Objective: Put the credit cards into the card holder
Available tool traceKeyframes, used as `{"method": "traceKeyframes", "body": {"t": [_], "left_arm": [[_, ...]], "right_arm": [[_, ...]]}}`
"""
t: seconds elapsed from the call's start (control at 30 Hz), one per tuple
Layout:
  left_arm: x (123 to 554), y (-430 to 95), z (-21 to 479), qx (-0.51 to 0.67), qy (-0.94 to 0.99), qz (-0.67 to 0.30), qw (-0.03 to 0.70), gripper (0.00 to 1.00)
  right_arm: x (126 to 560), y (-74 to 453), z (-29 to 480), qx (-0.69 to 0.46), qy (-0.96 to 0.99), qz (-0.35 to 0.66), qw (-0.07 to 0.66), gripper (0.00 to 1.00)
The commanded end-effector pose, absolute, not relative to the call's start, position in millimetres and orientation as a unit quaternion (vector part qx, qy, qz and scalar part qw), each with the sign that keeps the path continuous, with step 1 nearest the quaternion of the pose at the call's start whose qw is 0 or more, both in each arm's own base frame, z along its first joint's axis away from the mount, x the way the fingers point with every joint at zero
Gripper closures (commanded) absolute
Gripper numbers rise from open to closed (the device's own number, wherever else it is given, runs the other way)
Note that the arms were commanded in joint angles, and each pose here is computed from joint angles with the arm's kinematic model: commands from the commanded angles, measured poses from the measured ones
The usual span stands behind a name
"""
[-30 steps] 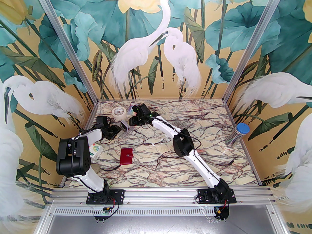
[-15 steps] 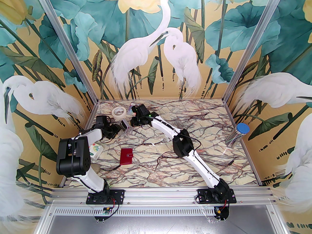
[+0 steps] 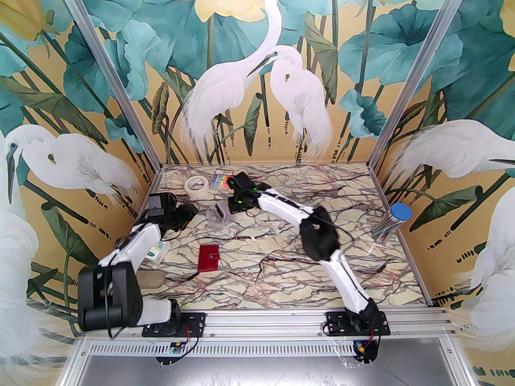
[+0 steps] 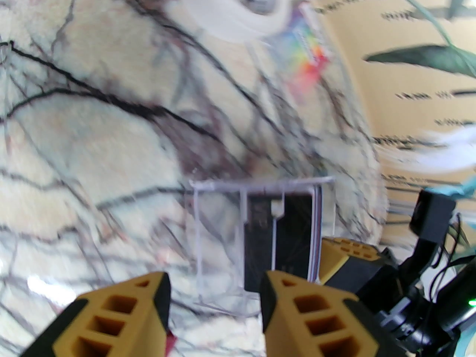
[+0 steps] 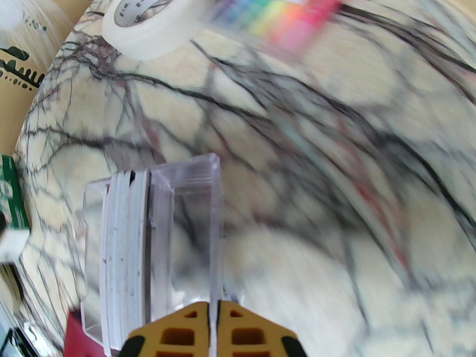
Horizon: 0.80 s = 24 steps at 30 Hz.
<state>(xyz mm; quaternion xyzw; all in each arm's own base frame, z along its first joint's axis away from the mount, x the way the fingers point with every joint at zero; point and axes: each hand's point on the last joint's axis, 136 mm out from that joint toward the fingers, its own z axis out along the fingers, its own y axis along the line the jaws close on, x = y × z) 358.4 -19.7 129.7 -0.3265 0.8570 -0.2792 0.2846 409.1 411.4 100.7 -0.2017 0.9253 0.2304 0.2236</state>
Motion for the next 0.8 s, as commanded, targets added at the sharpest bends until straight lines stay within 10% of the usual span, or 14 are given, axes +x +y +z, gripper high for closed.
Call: {"method": "traceKeyframes", "body": {"t": [0.0,0.77], "left_arm": [[332,-36,129,-0.312,0.862,-0.309,0.255,0.54],[277,-77,121,-0.248,0.880,-0.326,0.242,0.51]], "right_arm": [[422,372,159,-0.167,0.902,0.242,0.315,1.00],[357,50,132,0.093,0.904,0.099,0.406,1.00]]}}
